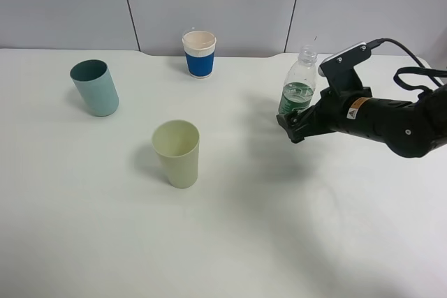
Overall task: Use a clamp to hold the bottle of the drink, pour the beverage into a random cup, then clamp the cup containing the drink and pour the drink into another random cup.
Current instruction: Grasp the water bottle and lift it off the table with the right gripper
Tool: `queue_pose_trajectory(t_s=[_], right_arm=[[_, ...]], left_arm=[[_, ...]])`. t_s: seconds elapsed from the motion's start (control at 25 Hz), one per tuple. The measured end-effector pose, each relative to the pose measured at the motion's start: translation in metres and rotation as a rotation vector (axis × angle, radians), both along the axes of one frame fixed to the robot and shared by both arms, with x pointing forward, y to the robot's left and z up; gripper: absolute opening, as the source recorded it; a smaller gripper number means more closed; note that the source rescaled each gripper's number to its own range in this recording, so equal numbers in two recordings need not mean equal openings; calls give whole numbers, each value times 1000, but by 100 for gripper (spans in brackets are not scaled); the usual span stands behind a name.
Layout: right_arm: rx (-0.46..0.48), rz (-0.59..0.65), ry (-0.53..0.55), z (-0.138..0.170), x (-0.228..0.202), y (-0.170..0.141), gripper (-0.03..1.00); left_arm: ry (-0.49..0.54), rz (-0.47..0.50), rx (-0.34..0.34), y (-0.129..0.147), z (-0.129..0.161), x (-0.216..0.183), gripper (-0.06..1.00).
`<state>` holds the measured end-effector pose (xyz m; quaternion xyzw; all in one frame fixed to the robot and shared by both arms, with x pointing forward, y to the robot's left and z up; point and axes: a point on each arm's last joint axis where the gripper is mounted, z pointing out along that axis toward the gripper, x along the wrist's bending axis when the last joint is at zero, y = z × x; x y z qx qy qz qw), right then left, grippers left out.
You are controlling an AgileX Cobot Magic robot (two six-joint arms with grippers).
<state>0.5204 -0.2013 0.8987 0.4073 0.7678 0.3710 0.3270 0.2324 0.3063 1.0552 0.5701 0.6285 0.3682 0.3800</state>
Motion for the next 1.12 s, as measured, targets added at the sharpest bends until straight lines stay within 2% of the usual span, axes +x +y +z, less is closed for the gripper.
queue_pose_trajectory(t_s=[0.28,0.72,1.12], right_arm=[[1,2,-62,2,4,-1,100],[19,22,-118,-24,10,-1,100],[16,37,-180,-32,12,0,100]], left_arm=[[0,0,0,0,0,0,100],[0,0,0,0,0,0,100],[0,0,0,0,0,0,100]])
